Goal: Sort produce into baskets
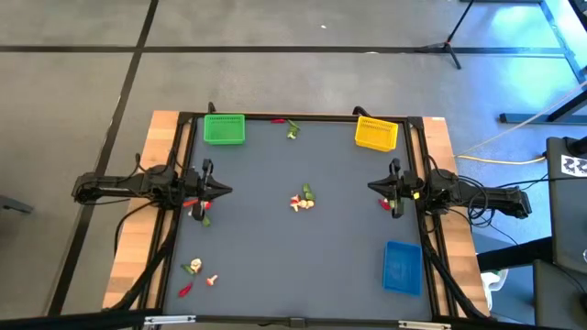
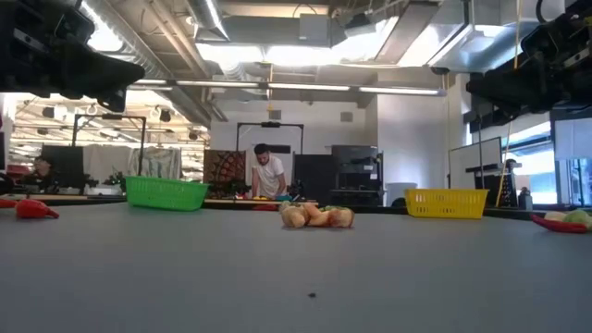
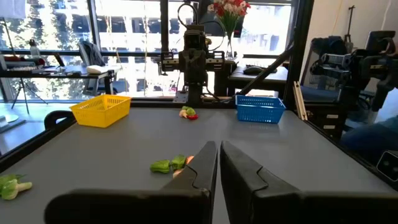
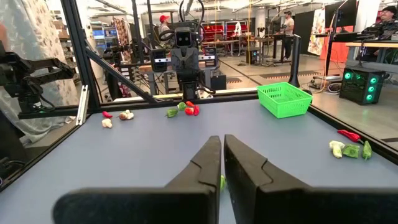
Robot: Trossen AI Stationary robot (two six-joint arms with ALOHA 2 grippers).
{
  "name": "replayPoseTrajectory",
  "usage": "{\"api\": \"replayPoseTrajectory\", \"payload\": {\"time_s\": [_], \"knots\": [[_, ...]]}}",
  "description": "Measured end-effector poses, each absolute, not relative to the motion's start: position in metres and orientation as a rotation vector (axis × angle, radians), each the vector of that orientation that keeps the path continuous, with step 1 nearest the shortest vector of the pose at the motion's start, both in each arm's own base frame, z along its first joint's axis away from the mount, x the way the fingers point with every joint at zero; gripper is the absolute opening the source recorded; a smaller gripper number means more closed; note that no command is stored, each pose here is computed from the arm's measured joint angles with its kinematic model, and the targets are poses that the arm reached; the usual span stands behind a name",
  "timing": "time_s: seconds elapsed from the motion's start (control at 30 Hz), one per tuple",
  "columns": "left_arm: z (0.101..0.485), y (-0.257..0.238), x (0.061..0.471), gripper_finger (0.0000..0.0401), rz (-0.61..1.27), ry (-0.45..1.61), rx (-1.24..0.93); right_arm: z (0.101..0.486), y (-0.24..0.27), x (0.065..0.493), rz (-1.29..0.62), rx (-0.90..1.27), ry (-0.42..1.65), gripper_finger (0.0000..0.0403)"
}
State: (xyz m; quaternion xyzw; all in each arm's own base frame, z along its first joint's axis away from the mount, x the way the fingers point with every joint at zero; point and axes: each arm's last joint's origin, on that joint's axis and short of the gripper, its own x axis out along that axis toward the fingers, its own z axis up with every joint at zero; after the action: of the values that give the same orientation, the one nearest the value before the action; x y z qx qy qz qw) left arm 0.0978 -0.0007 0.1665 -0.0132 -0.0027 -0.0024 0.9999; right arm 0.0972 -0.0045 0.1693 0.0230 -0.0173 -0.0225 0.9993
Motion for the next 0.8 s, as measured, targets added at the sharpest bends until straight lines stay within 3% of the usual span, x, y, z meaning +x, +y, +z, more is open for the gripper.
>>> {"api": "replayPoseTrajectory", "payload": {"time_s": [0.47, 0.6, 0.8], "knots": [[0.167, -0.001, 0.098, 0.0017, -0.005, -0.010, 0.035, 0.172, -0.004, 0.097, -0.041, 0.065, -0.058, 0.0024], [0.176, -0.001, 0.097, 0.0017, -0.005, -0.106, 0.007, 0.173, -0.004, 0.097, -0.021, 0.207, -0.069, 0.0024], [0.190, 0.001, 0.095, 0.0017, 0.034, -0.255, -0.077, 0.173, -0.004, 0.097, -0.028, 0.225, -0.077, 0.0024]]}}
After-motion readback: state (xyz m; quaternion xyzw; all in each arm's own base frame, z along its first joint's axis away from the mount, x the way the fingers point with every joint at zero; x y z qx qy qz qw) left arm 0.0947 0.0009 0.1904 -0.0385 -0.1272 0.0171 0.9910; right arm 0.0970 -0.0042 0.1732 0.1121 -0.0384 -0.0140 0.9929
